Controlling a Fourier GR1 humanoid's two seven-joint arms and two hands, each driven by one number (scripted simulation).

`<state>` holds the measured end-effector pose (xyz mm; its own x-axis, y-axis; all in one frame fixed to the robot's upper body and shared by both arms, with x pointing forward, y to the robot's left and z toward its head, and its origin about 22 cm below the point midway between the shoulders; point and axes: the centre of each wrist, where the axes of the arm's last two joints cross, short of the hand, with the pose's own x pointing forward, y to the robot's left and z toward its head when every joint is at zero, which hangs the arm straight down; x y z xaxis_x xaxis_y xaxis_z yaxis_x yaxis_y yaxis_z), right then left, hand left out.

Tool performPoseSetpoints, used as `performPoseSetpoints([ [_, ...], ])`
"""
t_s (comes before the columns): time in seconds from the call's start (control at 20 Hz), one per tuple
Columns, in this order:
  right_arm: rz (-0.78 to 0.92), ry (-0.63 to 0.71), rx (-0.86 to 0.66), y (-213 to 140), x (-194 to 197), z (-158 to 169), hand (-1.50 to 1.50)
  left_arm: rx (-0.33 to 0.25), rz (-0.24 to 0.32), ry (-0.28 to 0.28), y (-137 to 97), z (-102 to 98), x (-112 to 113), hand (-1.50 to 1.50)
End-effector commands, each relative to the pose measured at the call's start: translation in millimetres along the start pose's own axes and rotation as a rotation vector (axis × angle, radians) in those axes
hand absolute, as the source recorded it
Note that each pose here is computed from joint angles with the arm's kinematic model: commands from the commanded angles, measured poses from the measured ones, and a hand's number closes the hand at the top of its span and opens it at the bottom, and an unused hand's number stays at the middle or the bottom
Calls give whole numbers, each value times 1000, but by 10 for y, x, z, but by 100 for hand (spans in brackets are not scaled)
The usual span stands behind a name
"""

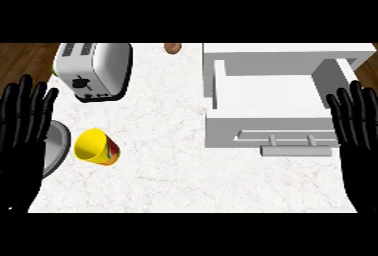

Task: Pick up the cup, place it into the drawer and close the drawer

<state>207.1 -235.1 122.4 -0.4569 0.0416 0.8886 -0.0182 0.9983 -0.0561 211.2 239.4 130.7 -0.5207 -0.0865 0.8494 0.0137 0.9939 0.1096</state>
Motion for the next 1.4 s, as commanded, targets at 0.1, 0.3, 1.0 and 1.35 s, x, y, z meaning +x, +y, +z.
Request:
performPoseSetpoints([
  [0.1,-3,-58,-2,22,90,-2,-150,-181,108,-13,275,99,37,-150],
  [0.3,39,42,131,14,17,-68,-150,-160,326,213,507,210,-359,-150],
  [1.0,0,61,165,-81,-100,-498,-150,-146,294,340,1171,225,-991,-150],
  [1.35,27,41,188,-40,-188,-472,-150,-97,252,408,1234,311,-1504,-150],
])
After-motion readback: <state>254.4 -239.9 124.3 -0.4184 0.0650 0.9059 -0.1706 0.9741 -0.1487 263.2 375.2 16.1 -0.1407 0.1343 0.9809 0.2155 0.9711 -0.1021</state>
